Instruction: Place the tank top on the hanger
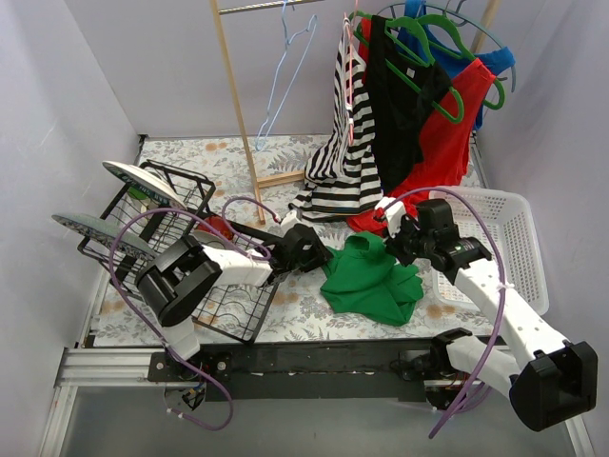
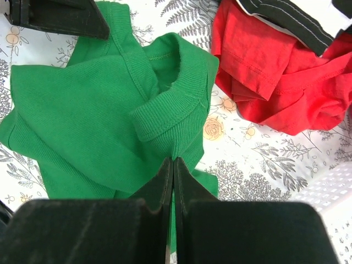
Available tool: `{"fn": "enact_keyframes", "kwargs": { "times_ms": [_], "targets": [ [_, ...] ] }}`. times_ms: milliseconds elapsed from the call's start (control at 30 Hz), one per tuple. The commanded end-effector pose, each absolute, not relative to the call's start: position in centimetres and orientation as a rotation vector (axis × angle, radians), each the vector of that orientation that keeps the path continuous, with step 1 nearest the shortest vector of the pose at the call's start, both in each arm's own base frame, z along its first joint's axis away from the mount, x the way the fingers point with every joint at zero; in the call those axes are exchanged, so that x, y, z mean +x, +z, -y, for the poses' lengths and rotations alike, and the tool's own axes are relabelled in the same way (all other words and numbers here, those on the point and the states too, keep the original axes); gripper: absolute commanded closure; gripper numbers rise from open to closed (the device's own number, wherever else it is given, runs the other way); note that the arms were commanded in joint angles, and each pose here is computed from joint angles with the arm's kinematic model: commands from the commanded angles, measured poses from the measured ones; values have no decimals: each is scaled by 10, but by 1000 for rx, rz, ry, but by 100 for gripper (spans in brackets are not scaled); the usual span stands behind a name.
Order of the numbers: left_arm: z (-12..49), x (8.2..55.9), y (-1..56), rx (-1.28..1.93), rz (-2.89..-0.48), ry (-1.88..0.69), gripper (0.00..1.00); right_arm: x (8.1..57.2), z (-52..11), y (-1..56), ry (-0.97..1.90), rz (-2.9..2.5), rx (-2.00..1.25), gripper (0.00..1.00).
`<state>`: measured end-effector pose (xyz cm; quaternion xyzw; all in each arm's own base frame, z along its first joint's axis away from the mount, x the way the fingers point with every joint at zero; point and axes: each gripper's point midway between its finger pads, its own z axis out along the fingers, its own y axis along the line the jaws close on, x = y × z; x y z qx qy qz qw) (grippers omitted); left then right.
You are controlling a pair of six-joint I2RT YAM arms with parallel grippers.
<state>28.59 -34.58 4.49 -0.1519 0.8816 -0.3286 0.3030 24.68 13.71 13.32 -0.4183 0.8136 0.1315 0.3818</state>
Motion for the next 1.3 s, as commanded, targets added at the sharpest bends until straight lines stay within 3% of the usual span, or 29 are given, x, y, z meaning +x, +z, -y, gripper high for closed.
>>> {"fn": "enact_keyframes", "kwargs": {
  "times_ms": [0,133,167,400,500,667,833,933,1000,1067,1100,1133,1200,1267],
  "targets": [
    [340,293,46,-456,-2312,-836,70,244,-133,141,330,-2054,-1061,99],
    [337,292,61,-423,-2274,-859,97,243,-129,143,309,-2056,-1067,99],
    [335,292,66,-414,-2263,-865,100,243,-128,144,304,-2057,-1066,99],
    [313,266,147,-257,-2117,-991,100,245,-102,162,183,-2032,-1025,99],
    [304,232,174,-125,-2096,-1110,100,238,-95,152,161,-2056,-1078,99],
    [312,143,170,198,-2230,-1468,100,221,-85,125,144,-2111,-1231,99],
    [313,98,152,318,-2313,-1621,100,203,-81,114,169,-2122,-1419,99],
    [318,79,142,400,-2381,-1687,100,186,-70,100,160,-2155,-1527,91],
    [325,66,133,469,-2440,-1712,93,181,-65,98,137,-2156,-1554,88],
    [329,59,129,523,-2464,-1718,88,183,-61,102,93,-2140,-1546,76],
    [330,56,130,542,-2470,-1729,82,185,-61,105,82,-2133,-1541,69],
    [330,56,130,562,-2464,-1718,77,186,-61,109,74,-2122,-1536,52],
    [327,60,134,558,-2474,-1656,60,193,-65,126,67,-2083,-1508,43],
    [322,65,149,605,-2397,-1600,50,195,-73,139,112,-2055,-1485,38]
  ]
}}
